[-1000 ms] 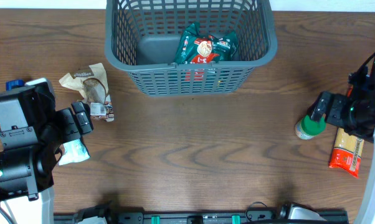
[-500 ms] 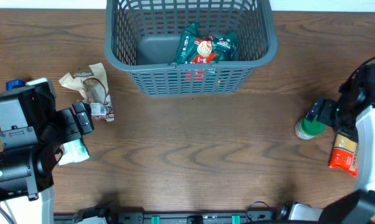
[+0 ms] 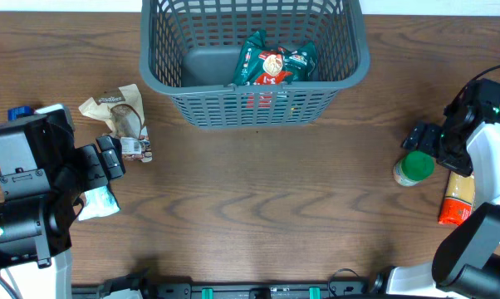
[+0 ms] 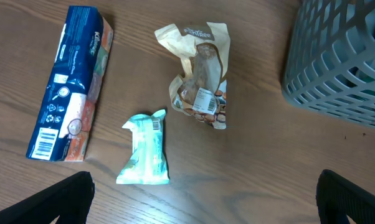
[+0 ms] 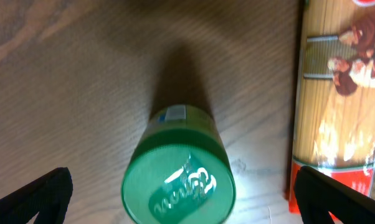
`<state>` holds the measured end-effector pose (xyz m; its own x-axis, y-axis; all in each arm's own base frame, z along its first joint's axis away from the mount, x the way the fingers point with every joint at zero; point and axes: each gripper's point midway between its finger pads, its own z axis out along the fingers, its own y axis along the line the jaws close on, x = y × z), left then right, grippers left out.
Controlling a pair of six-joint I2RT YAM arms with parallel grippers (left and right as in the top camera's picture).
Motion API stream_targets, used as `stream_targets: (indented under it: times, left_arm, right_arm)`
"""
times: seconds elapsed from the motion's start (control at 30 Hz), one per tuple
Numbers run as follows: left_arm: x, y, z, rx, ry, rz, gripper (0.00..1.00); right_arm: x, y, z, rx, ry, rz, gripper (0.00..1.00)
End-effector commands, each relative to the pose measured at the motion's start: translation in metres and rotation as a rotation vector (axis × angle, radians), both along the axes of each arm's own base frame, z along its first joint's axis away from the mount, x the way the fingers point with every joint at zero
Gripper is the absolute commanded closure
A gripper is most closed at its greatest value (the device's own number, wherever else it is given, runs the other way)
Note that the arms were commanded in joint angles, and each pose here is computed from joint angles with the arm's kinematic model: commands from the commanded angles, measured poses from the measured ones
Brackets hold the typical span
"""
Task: Pack container
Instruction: 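Move the right gripper to the green-capped jar and grasp it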
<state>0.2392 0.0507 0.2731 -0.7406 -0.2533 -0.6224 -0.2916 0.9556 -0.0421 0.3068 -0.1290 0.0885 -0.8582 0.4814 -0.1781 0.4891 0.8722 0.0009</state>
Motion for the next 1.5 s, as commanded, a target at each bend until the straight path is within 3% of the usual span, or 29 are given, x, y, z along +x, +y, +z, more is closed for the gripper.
stream_targets:
  times: [0.0,0.2,1.47]
  left_arm:
    - [0.0,0.001,0.003,0.003,-0.008,-0.001,0.01]
    - [0.0,0.001,0.003,0.003,-0.007,-0.001,0.01]
    - [-0.002,0.0,0.002,0.002,0.001,-0.001,0.01]
  right_arm:
    - [0.0,-0.001,-0.011,0.015,0.025,-0.009,0.01]
    - [-0.006,0.002,-0.023,0.047,0.066,-0.112,0.01]
    - [-0.023,0.009,-0.084,0.059,0.098,-0.117,0.01]
